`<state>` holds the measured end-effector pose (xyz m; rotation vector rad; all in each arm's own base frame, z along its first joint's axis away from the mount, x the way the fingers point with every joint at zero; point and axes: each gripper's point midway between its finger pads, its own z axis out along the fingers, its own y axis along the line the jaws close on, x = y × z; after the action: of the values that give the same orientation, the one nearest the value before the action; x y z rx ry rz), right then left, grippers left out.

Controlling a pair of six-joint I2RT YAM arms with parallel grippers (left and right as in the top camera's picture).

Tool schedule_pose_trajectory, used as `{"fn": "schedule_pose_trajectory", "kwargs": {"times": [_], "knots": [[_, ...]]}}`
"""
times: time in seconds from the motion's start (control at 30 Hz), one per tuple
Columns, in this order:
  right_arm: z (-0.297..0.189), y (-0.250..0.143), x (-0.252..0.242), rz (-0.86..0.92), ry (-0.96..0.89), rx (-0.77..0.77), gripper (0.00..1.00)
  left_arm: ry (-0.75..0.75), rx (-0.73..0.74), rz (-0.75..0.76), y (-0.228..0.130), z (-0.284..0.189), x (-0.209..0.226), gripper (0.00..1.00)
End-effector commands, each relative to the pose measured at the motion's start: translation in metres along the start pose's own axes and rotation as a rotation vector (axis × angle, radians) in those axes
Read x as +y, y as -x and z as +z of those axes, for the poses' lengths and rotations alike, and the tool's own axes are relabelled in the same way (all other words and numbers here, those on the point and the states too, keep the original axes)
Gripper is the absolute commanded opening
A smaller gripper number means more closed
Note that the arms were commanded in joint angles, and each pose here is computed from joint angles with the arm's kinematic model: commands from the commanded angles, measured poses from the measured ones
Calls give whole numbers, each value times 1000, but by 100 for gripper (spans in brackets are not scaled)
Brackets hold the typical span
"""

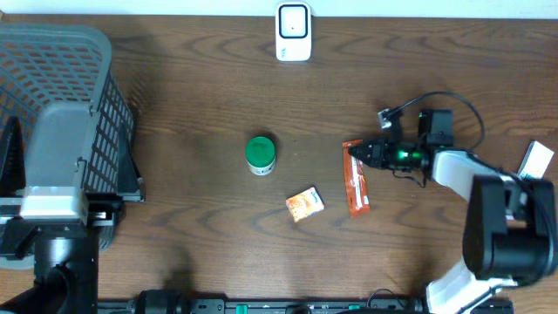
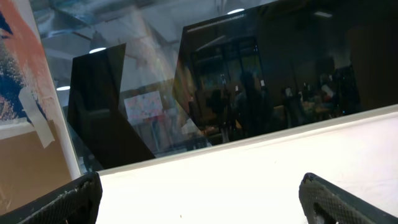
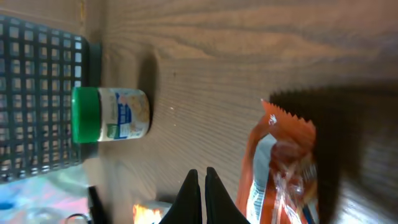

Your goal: Scan the item barcode

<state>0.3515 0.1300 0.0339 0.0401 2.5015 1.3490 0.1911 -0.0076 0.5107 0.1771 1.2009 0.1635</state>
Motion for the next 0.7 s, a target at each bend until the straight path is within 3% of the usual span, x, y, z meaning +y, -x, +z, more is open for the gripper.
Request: {"fn": "schedule_pose_trajectory", "kwargs": {"times": [0.0,0.3,0.47,0.67], "knots": [[16,-17,-8,94,56,69,1,-14,-17,-6,5,-3,-2,99],[38,-55,-82,198,-110,150,1,-14,-17,-6,5,-3,-2,99],[32,-46,-70,144,-96,132,1,-14,-17,-6,5,-3,-2,99],[-3,-8,-9,11,-65,24,1,-14,-17,-6,5,-3,-2,99]]}}
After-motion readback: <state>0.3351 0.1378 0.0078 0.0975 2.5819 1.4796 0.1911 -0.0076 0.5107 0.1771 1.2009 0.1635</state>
